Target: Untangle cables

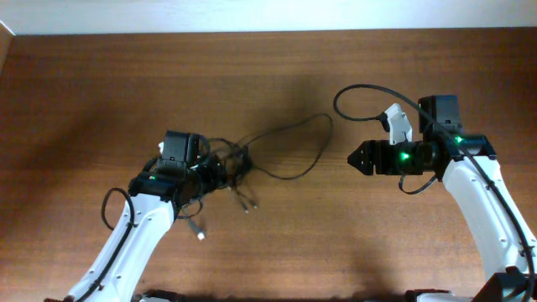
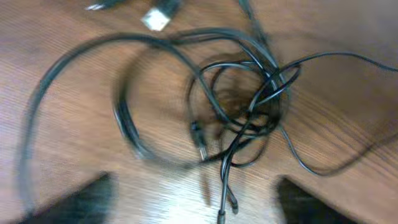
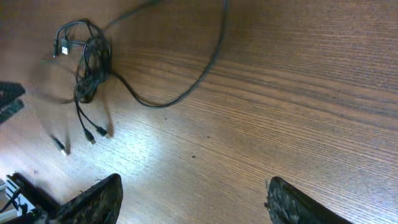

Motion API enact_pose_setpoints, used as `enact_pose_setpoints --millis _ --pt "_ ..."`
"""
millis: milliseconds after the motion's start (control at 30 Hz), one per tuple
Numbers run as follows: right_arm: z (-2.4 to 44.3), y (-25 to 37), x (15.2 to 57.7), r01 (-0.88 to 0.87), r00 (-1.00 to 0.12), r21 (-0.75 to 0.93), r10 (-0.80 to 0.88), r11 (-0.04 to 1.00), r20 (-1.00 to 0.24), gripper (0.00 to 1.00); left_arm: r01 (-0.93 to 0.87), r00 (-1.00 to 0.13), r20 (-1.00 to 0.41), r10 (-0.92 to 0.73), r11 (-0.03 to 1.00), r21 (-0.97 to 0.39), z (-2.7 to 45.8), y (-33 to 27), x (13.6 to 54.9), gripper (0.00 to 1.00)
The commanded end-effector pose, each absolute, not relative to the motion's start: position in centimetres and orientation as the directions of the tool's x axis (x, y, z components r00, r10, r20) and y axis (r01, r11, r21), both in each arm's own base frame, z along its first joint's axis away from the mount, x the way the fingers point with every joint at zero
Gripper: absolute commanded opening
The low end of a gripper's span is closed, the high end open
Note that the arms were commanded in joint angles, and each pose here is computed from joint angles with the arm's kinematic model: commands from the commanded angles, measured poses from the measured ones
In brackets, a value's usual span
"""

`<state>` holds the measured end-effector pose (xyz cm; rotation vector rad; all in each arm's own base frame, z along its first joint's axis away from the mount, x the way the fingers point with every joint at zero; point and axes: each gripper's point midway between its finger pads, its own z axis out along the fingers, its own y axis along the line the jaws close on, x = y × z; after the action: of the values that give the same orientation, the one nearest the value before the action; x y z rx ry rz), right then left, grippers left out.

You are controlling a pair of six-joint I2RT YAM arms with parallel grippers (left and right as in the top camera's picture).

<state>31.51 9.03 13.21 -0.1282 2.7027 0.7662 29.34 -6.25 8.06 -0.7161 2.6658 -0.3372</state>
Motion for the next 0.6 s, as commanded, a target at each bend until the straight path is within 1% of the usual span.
enact_pose_setpoints --millis 0,67,100,133,167,200,233,267,300,367,433,467,567 --pt "13.2 9.1 31.5 -0.164 -0.946 0.512 0.013 0.843 -0.324 0.75 -0.506 -0.752 -0.222 -0.62 0.76 -0.409 8.5 -7.4 30.2 0.99" --pt "13.2 9.1 31.5 -0.164 -0.946 0.512 0.013 0.843 -0.324 0.75 -0.392 -0.784 -0.198 -0.588 0.717 -0.577 10.6 -10.7 32.0 0.99" --pt "13.2 9.1 31.5 -0.164 -0.946 0.512 0.013 0.843 -0.325 0.75 -0.358 -0.787 -0.207 -0.581 0.704 -0.614 11.3 -11.3 32.6 0.99" --pt "13.2 9.1 31.5 -0.164 -0.946 0.512 0.013 0.843 -0.325 0.75 -0.319 -0.778 -0.242 -0.58 0.696 -0.643 12.1 -11.6 33.6 0.95" --pt "13.2 9.1 31.5 -0.164 -0.946 0.512 0.013 0.843 -0.324 0.75 -0.272 -0.766 -0.287 -0.575 0.696 -0.664 13.0 -11.9 34.6 0.84" --pt "13.2 9.1 31.5 -0.164 -0.946 0.512 0.013 0.843 -0.324 0.75 -0.151 -0.762 -0.393 -0.515 0.731 -0.666 14.3 -12.8 35.9 0.62" --pt "13.2 9.1 31.5 -0.164 -0.946 0.512 0.013 0.843 -0.324 0.75 0.008 -0.756 -0.516 -0.404 0.781 -0.624 15.1 -14.2 36.8 0.59" --pt "13.2 9.1 31.5 -0.164 -0.946 0.512 0.013 0.843 -0.324 0.75 0.103 -0.75 -0.585 -0.31 0.818 -0.565 14.8 -15.3 37.1 0.6" --pt "13.1 9.1 31.4 -0.164 -0.946 0.512 0.013 0.843 -0.324 0.75 0.133 -0.753 -0.606 -0.255 0.843 -0.52 13.9 -15.8 37.1 0.59" --pt "13.1 9.1 31.3 -0.161 -0.948 0.513 0.013 0.843 -0.319 0.75 0.174 -0.791 -0.604 -0.095 0.912 -0.37 9.9 -16.2 36.2 0.59" --pt "13.1 9.1 31.4 -0.162 -0.947 0.512 0.013 0.843 -0.32 0.75 0.262 -0.807 -0.589 0.037 0.917 -0.301 7.6 -17.4 35.4 0.61" --pt "13.1 9.1 31.4 -0.161 -0.947 0.513 0.013 0.843 -0.32 0.75 0.276 -0.809 -0.582 0.079 0.926 -0.258 6.6 -17.5 35.2 0.61" --pt "13.1 9.1 31.2 -0.158 -0.95 0.513 0.013 0.844 -0.313 0.75 0.203 -0.82 -0.562 0.11 0.973 -0.106 4.3 -15.5 35.4 0.61"
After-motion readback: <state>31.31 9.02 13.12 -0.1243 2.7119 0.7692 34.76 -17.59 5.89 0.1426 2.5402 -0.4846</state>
